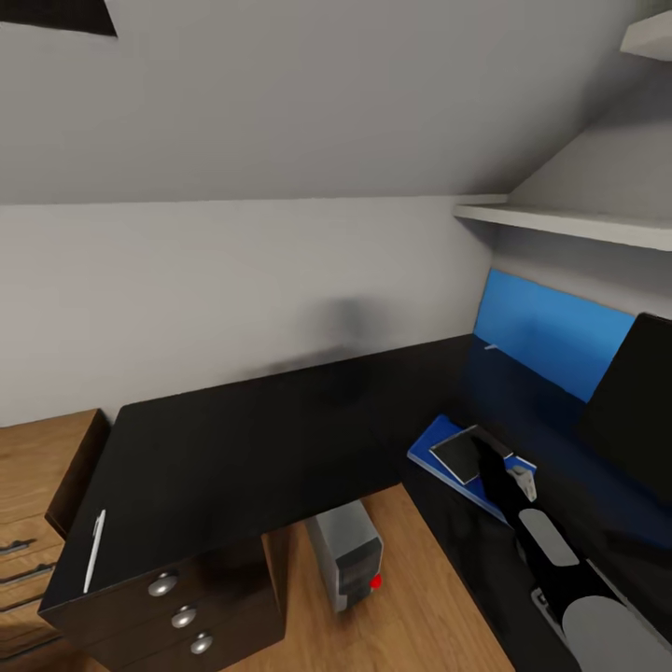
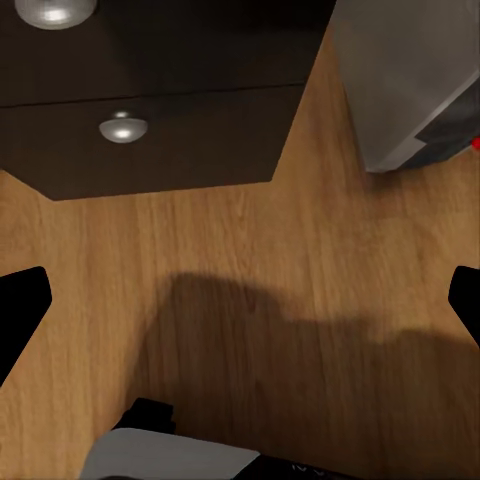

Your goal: In the bedroom, organize the workspace by keeping the computer under the desk, ensuring the monitor is on the desk, placing the keyboard on the desk next to the monitor, placing the mouse on the desk next to the keyboard, moving the folder from the swivel chair onto the desk next to the mouse, stacking the notebook on top of the folder with the pen on top of the notebook, and positioning the swivel chair next to the desk.

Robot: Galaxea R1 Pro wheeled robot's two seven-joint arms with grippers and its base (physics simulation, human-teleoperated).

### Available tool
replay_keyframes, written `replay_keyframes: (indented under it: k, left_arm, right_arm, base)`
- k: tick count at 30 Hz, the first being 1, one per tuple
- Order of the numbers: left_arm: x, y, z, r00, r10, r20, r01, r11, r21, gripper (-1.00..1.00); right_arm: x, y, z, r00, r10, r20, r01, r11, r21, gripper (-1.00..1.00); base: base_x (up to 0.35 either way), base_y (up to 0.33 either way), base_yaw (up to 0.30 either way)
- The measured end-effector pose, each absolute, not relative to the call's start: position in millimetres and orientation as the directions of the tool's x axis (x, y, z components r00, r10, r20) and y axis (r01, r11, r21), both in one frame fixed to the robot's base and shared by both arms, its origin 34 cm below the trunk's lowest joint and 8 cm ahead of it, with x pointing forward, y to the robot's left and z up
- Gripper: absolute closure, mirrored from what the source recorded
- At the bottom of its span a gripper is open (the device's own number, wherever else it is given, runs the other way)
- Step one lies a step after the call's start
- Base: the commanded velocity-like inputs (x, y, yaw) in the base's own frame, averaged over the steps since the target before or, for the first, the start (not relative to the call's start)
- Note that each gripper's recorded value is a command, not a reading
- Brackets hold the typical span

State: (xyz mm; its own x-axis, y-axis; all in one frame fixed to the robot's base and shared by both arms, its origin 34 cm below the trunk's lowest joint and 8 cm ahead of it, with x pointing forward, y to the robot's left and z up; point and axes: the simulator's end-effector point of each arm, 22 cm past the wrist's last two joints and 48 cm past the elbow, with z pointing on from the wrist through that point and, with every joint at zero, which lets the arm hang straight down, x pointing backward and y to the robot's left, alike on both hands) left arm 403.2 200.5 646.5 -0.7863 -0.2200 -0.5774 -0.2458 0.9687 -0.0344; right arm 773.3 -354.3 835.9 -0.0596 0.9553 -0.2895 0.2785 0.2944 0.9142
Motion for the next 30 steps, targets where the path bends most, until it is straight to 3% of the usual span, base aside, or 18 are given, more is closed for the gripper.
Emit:
replay_keyframes:
  k: [10,18,23,27,30]
  left_arm:
    - [402,201,661,-0.786,-0.22,-0.577,-0.247,0.968,-0.033,-1.0]
    - [401,203,671,-0.786,-0.221,-0.578,-0.249,0.968,-0.032,-1.0]
    - [400,203,678,-0.786,-0.223,-0.577,-0.25,0.968,-0.032,-1.0]
    - [400,204,683,-0.785,-0.225,-0.577,-0.254,0.967,-0.031,-1.0]
    - [400,206,687,-0.783,-0.225,-0.58,-0.256,0.966,-0.029,-1.0]
  right_arm:
    - [775,-333,850,-0.092,0.952,-0.291,0.267,0.305,0.914,-1.0]
    - [771,-248,850,-0.339,0.806,-0.485,0.2,0.565,0.8,-1.0]
    - [765,-207,849,-0.416,0.738,-0.531,0.163,0.635,0.755,-1.0]
    - [756,-194,840,-0.513,0.503,-0.696,0.157,0.852,0.5,-1.0]
    - [754,-190,853,-0.538,0.419,-0.732,0.192,0.906,0.377,-1.0]
  base:
    - [0.0,0.0,0.0]
    - [0.0,0.0,0.0]
    - [0.0,0.0,0.0]
    - [0.0,0.0,0.0]
    - [0.0,0.0,0.0]
